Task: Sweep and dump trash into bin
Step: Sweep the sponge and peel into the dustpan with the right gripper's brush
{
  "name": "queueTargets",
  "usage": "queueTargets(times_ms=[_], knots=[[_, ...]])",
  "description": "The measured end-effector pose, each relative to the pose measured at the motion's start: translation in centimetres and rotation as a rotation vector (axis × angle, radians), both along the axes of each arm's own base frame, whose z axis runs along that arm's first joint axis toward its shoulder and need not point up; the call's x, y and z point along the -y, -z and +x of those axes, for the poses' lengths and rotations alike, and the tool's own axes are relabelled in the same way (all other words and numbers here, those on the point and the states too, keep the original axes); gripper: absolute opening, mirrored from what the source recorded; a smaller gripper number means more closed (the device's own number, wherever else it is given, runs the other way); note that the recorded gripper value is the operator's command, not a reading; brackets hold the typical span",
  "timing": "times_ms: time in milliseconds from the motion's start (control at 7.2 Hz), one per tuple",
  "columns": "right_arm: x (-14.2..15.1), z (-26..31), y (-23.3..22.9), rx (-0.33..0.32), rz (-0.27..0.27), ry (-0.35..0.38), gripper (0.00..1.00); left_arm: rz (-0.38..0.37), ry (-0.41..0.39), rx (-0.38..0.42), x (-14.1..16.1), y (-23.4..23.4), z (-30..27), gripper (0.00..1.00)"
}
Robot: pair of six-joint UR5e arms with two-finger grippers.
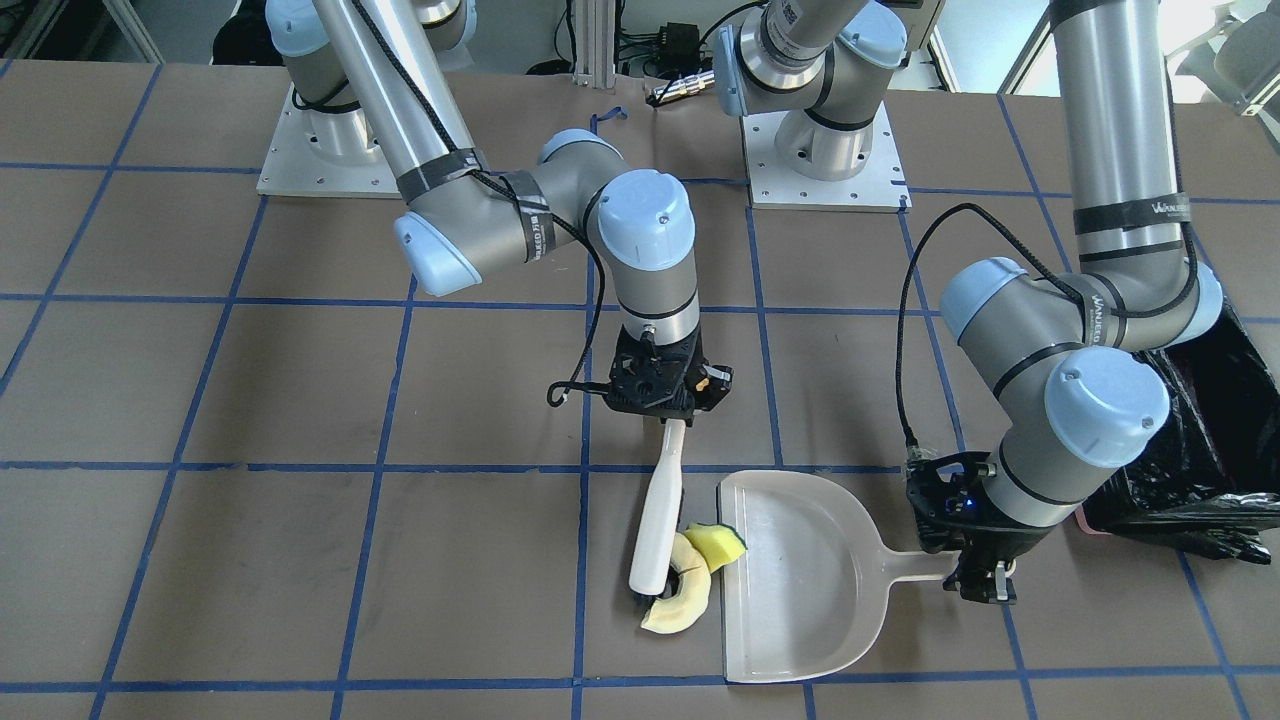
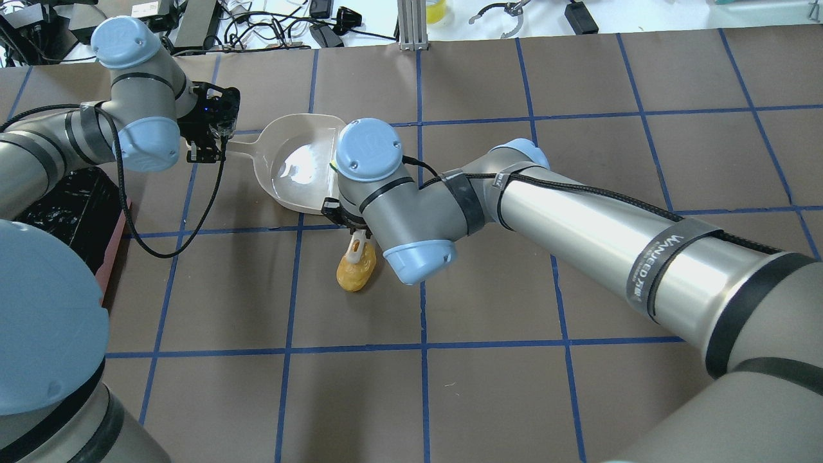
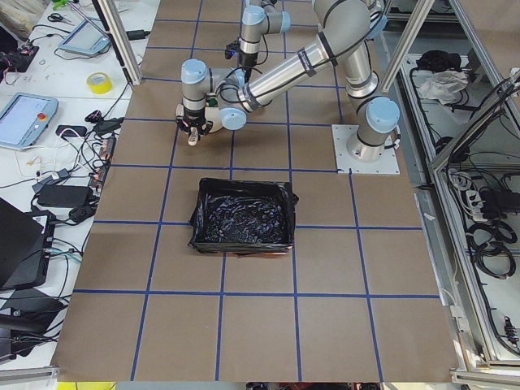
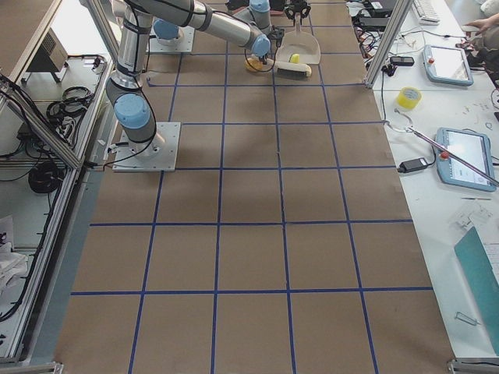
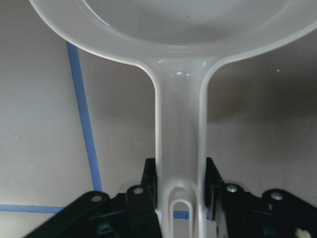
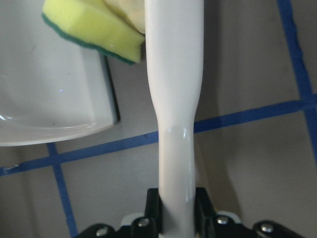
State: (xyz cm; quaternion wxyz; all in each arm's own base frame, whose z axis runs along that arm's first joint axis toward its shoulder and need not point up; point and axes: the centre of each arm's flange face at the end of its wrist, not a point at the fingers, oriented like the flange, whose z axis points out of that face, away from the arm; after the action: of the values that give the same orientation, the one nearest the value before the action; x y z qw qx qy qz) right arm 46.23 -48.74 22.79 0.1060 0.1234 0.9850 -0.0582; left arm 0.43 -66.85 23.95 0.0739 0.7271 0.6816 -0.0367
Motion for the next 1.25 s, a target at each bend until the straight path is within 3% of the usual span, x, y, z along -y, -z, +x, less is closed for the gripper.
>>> queueTargets(times_ms=[833,1250], knots=[[0.0,9.2,-2.8,0.126,-0.013,0.089,0.00,0.000,0.000,0.000,0.0,0.0,0.0,0.00],[0.0,8.5,-4.7,0.080,-0.010,0.031,0.00,-0.004,0.000,0.000,0.0,-0.3,0.1,0.00]])
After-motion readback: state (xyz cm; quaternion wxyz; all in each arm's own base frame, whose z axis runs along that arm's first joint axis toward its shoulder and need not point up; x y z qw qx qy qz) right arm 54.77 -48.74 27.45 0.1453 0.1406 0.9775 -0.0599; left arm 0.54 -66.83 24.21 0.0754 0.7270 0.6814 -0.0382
